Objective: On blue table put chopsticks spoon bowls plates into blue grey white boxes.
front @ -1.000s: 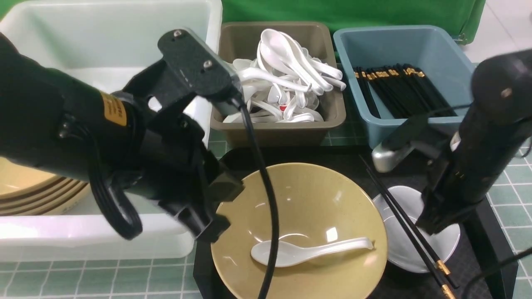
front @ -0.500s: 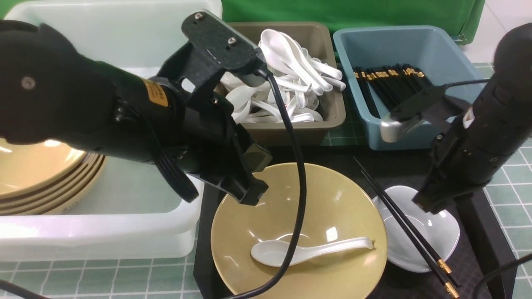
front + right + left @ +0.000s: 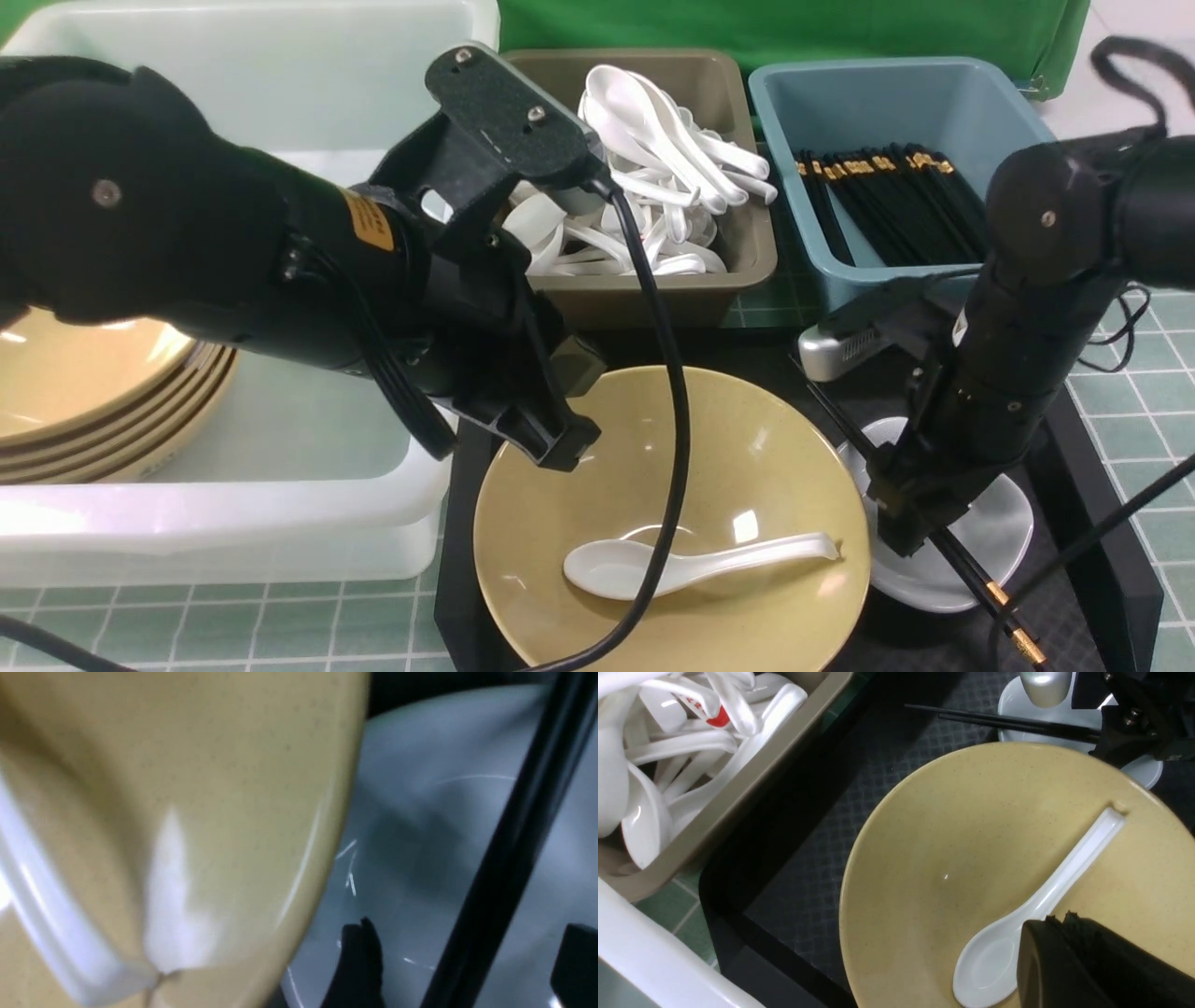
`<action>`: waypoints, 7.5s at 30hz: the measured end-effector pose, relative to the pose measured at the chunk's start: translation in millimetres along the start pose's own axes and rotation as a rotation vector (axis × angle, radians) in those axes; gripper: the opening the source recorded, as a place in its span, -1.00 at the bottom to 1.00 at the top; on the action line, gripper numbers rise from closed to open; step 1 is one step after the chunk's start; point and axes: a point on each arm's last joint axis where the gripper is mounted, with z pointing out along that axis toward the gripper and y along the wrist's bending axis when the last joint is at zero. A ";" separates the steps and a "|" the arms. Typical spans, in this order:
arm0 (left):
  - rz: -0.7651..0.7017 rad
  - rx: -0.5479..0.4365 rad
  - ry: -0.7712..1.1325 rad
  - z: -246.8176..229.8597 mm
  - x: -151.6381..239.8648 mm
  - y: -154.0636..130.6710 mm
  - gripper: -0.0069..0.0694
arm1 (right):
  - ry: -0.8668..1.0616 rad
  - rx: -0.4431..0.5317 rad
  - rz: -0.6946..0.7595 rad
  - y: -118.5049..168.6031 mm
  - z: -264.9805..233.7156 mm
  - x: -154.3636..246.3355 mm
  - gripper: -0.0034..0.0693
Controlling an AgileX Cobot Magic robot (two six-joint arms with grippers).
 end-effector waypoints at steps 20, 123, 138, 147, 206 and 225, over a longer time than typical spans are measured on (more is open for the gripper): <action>-0.006 0.028 0.043 2.0 3.6 -2.1 -0.85 | -0.018 0.079 -0.014 8.6 -38.6 17.6 -0.46; -0.478 -0.331 -0.199 -79.7 43.9 57.9 -0.85 | -1.011 0.231 -0.092 13.0 -105.6 -188.7 0.28; -0.251 -0.050 0.036 -39.4 1.2 46.4 -0.42 | -0.710 0.222 -0.156 22.7 -201.2 -112.8 0.42; -0.110 0.032 0.296 49.7 -30.1 56.0 0.39 | -0.632 0.208 -0.191 35.9 -228.4 -48.8 -0.79; -1.116 -0.742 -0.105 -185.5 133.0 188.8 -0.81 | -0.680 0.048 -0.865 222.5 -224.6 -18.3 -0.79; -1.153 -0.708 0.116 -142.4 178.4 241.8 0.36 | -0.652 0.163 -0.841 209.3 -224.7 -21.7 -0.77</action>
